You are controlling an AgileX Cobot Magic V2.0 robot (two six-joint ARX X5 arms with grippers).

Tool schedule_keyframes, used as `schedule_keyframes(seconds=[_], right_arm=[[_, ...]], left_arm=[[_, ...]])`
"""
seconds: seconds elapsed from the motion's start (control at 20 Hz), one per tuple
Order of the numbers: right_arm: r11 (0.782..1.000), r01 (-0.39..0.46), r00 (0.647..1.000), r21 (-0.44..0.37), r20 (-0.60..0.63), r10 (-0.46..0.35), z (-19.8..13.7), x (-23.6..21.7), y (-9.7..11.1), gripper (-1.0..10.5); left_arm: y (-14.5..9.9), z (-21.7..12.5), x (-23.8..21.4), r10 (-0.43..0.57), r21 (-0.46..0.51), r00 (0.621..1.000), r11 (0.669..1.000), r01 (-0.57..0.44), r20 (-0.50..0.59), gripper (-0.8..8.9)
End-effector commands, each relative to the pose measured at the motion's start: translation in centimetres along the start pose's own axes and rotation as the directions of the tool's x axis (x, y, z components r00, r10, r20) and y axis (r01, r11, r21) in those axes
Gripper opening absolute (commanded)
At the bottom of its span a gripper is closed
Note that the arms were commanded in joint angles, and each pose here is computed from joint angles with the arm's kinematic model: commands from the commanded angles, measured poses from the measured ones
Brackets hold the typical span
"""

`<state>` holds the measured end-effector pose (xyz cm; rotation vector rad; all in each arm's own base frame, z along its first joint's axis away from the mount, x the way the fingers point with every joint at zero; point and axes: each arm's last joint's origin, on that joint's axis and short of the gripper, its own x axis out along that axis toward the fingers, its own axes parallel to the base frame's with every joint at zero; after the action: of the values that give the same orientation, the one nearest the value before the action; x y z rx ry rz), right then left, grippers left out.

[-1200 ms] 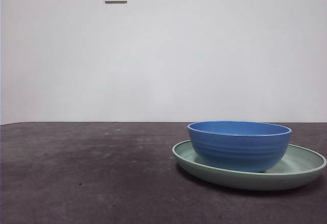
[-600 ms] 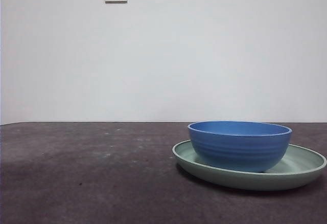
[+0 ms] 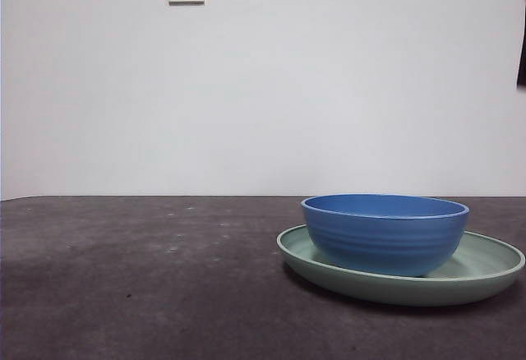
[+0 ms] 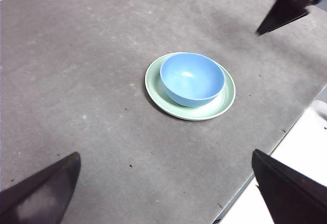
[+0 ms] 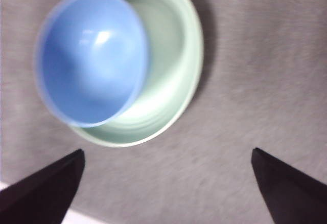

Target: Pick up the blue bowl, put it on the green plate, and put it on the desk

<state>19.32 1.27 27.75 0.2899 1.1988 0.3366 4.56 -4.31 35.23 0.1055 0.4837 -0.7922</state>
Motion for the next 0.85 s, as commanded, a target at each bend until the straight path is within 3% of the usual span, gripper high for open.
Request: schedule_keyframes(seconds=[0.05,0.55,0.85], right_arm=[[1.000,0.003,0.999,-0.027,-0.033,-0.003,1.8,2.0,-0.8,4.8],[1.000,-0.005,0.987,-0.005,-0.162,0.005,4.7,9.4,-3.6,4.8],[1.000,-0.015,0.986,-0.026,-0.164,0.011,5.2,11.2,-3.6,3.5]], left_arm=[[-0.1,0.3,-0.1,-0.006,-0.001,1.000,1.000,0.006,0.019,6.26],[-0.1,0.3,-0.1,-0.006,-0.027,1.000,1.000,0.006,0.016,6.26],[-0.1,0.2,-0.1,-0.005,-0.027,1.000,1.000,0.006,0.009,6.26]])
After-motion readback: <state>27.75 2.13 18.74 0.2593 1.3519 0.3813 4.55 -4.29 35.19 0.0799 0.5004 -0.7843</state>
